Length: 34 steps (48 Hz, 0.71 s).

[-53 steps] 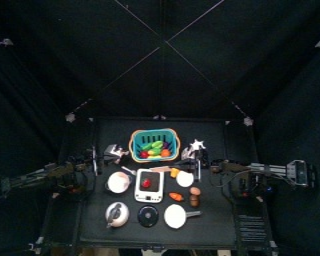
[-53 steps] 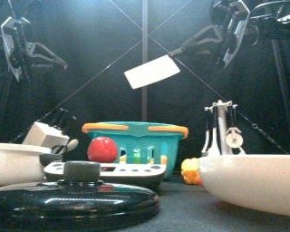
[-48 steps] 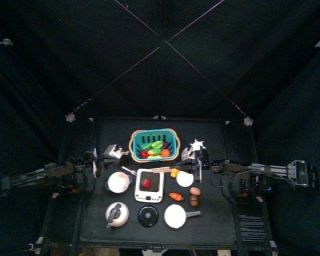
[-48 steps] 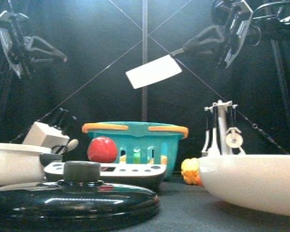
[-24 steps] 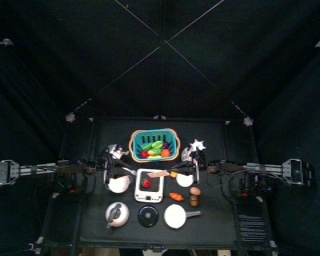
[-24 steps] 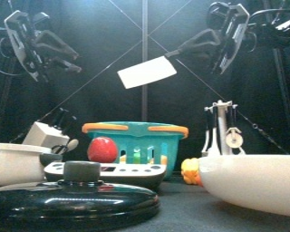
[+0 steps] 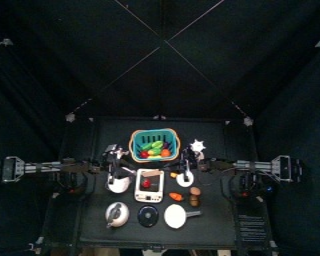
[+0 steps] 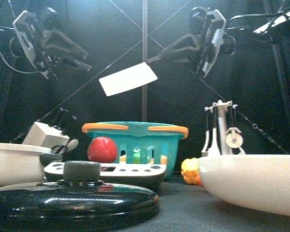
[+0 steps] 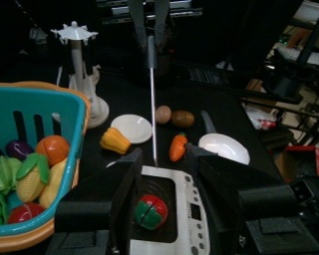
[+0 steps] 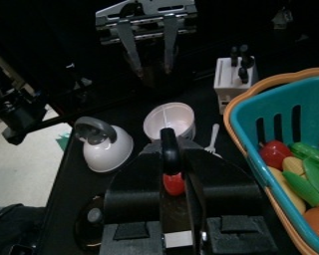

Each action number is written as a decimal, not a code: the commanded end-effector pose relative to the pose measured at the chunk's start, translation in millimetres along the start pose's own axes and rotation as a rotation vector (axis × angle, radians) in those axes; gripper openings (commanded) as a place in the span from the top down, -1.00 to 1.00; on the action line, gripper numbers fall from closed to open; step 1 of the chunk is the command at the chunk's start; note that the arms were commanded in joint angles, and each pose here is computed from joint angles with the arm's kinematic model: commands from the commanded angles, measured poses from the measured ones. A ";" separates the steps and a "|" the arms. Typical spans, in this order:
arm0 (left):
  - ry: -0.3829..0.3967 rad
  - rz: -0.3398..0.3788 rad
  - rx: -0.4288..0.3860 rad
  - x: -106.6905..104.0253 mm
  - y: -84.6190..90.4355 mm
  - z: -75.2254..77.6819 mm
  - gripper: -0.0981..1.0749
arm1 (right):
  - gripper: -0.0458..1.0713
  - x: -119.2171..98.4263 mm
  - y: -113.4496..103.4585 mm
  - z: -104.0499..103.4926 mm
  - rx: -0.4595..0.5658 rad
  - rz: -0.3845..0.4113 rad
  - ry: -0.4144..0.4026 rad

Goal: Grab cleaver with other hand

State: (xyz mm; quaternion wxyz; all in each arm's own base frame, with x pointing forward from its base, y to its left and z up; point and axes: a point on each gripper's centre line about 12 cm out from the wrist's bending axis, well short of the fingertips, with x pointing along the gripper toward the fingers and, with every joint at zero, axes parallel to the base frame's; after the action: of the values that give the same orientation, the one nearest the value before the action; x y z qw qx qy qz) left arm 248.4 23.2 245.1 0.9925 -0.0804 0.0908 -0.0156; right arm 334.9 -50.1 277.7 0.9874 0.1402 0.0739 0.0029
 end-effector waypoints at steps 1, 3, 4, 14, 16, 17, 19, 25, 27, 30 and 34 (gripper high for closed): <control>-0.021 -0.007 0.002 10.0 0.7 9.5 -0.52 | 0.32 3.0 1.5 15.1 -0.013 0.010 -0.039; -0.018 -0.009 0.004 14.0 1.6 8.5 -0.52 | 0.32 4.4 1.3 16.0 -0.016 0.010 -0.039; -0.015 -0.012 0.001 15.5 1.6 7.0 -0.52 | 0.32 4.8 1.5 16.1 -0.019 0.012 -0.039; -0.021 -0.014 -0.031 24.0 4.7 0.7 -0.52 | 0.32 7.8 1.2 18.8 -0.020 0.012 -0.042; -0.020 -0.014 -0.032 25.5 4.9 -0.7 -0.52 | 0.32 7.9 1.5 19.5 -0.021 0.014 -0.045; -0.017 -0.012 -0.031 26.2 5.4 -1.7 -0.52 | 0.32 8.2 1.2 19.1 -0.020 0.013 -0.043; -0.015 -0.012 -0.029 27.9 5.9 -2.3 -0.52 | 0.32 8.2 1.2 19.1 -0.020 0.013 -0.043; -0.013 -0.013 -0.035 33.0 7.0 -4.1 -0.52 | 0.32 9.7 0.7 18.4 -0.019 0.012 -0.040; -0.008 -0.012 -0.040 34.4 7.6 -5.9 -0.51 | 0.32 10.2 0.4 18.5 -0.019 0.011 -0.039; -0.005 -0.008 -0.049 36.1 8.9 -6.6 -0.51 | 0.32 10.7 0.0 17.1 -0.018 0.011 -0.036; 0.006 -0.004 -0.058 37.5 9.7 -9.9 -0.51 | 0.32 11.3 -0.4 16.2 -0.017 0.011 -0.033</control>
State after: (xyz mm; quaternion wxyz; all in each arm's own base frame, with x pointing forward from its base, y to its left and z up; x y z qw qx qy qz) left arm 277.2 29.1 218.6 0.9881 -0.1089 0.1081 -0.0121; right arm 346.2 -52.4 276.6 0.9877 0.1355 0.0785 0.0047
